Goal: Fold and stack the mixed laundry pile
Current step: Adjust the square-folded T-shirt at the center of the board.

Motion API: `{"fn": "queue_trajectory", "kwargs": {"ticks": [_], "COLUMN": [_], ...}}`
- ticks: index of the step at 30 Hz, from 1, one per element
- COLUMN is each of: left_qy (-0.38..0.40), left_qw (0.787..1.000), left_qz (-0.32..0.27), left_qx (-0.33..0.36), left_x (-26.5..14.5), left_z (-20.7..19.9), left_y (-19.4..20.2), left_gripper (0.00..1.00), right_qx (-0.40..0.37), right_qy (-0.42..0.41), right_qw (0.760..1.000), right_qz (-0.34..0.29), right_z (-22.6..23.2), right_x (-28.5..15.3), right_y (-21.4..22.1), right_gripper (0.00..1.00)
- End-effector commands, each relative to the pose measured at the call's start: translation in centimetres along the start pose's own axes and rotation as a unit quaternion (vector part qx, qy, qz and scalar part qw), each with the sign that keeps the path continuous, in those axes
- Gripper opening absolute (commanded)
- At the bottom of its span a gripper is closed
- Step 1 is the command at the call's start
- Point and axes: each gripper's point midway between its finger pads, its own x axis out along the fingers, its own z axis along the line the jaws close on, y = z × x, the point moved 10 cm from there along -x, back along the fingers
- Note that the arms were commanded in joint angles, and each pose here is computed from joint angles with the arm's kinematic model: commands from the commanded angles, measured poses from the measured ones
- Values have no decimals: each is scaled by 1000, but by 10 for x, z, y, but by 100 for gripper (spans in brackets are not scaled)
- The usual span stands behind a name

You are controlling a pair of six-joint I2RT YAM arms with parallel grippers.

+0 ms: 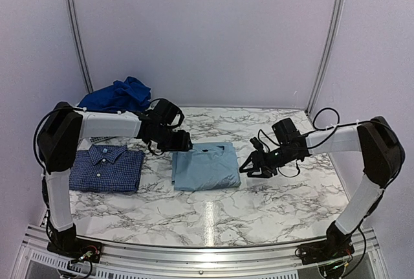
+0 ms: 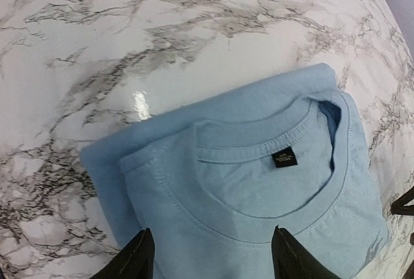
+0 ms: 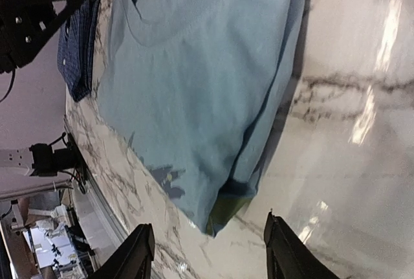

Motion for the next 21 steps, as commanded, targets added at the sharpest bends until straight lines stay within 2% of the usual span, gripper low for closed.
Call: {"fn": "queue_trajectory", "kwargs": {"ticks": [1, 7, 12, 21], "left_qy": [-21, 1, 23, 37], "left_qw": [1000, 999, 999, 998], "left_qz": [-5, 1, 2, 18], "left_qx": [-15, -38, -38, -47], "left_x": [0, 12, 22, 46], "left_z": [24, 43, 41, 43], "left_y": [-15, -23, -28, -27], "left_gripper": [62, 47, 39, 35], "right_qx": [-35, -33, -34, -29], "right_qy": [15, 60, 72, 47], "right_qw": [996, 994, 993, 996], "right_qz": [-79, -88, -83, -65], "right_z": [5, -10, -18, -28], "right_x": [-13, 4, 17, 36], "right_y": [-61, -114, -139, -151], "right_gripper": [52, 41, 35, 31]}}
